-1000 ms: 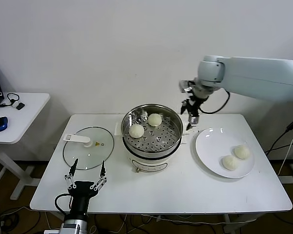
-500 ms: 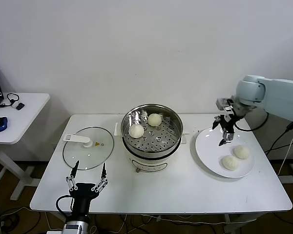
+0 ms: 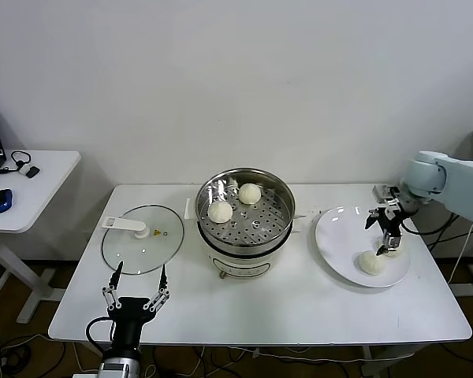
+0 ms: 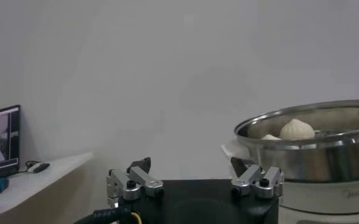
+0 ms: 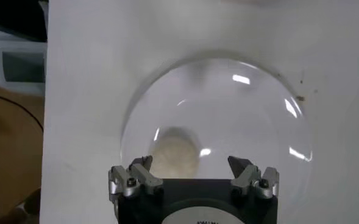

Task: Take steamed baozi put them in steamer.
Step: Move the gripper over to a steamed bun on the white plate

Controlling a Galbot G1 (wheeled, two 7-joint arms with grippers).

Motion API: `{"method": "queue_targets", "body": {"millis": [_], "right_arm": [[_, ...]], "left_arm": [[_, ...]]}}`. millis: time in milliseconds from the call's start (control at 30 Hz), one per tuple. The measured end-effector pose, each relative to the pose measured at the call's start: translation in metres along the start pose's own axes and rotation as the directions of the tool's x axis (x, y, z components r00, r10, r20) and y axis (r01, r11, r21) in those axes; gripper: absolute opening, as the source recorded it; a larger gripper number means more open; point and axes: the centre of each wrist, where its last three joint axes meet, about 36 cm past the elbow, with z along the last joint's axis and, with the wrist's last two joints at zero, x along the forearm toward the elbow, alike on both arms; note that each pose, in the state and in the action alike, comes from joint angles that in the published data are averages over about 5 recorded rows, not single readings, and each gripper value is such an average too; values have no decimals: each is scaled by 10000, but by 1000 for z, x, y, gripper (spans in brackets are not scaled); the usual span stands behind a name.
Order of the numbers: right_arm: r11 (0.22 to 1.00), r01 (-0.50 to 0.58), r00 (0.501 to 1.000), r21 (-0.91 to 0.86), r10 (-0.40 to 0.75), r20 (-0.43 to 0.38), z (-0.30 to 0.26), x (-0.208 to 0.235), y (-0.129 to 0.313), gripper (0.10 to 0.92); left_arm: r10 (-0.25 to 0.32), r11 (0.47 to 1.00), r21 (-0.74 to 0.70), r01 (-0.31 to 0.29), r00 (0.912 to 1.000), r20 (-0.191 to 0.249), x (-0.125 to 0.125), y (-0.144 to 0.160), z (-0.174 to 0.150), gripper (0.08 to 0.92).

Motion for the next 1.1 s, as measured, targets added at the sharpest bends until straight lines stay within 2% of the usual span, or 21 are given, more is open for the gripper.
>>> {"method": "queue_targets", "body": {"millis": [633,1100], "right_arm": [[9988,444,9986,-209,-449,-267,24,-60,16,823],[9996,212,9997,-168,-215,-138,22,-75,4,823]], "left_arm": [[16,10000,-80,-17,9998,-192,1,-1,6,823],[-2,10000,-72,0,9998,-211,2,-1,6,823]]}}
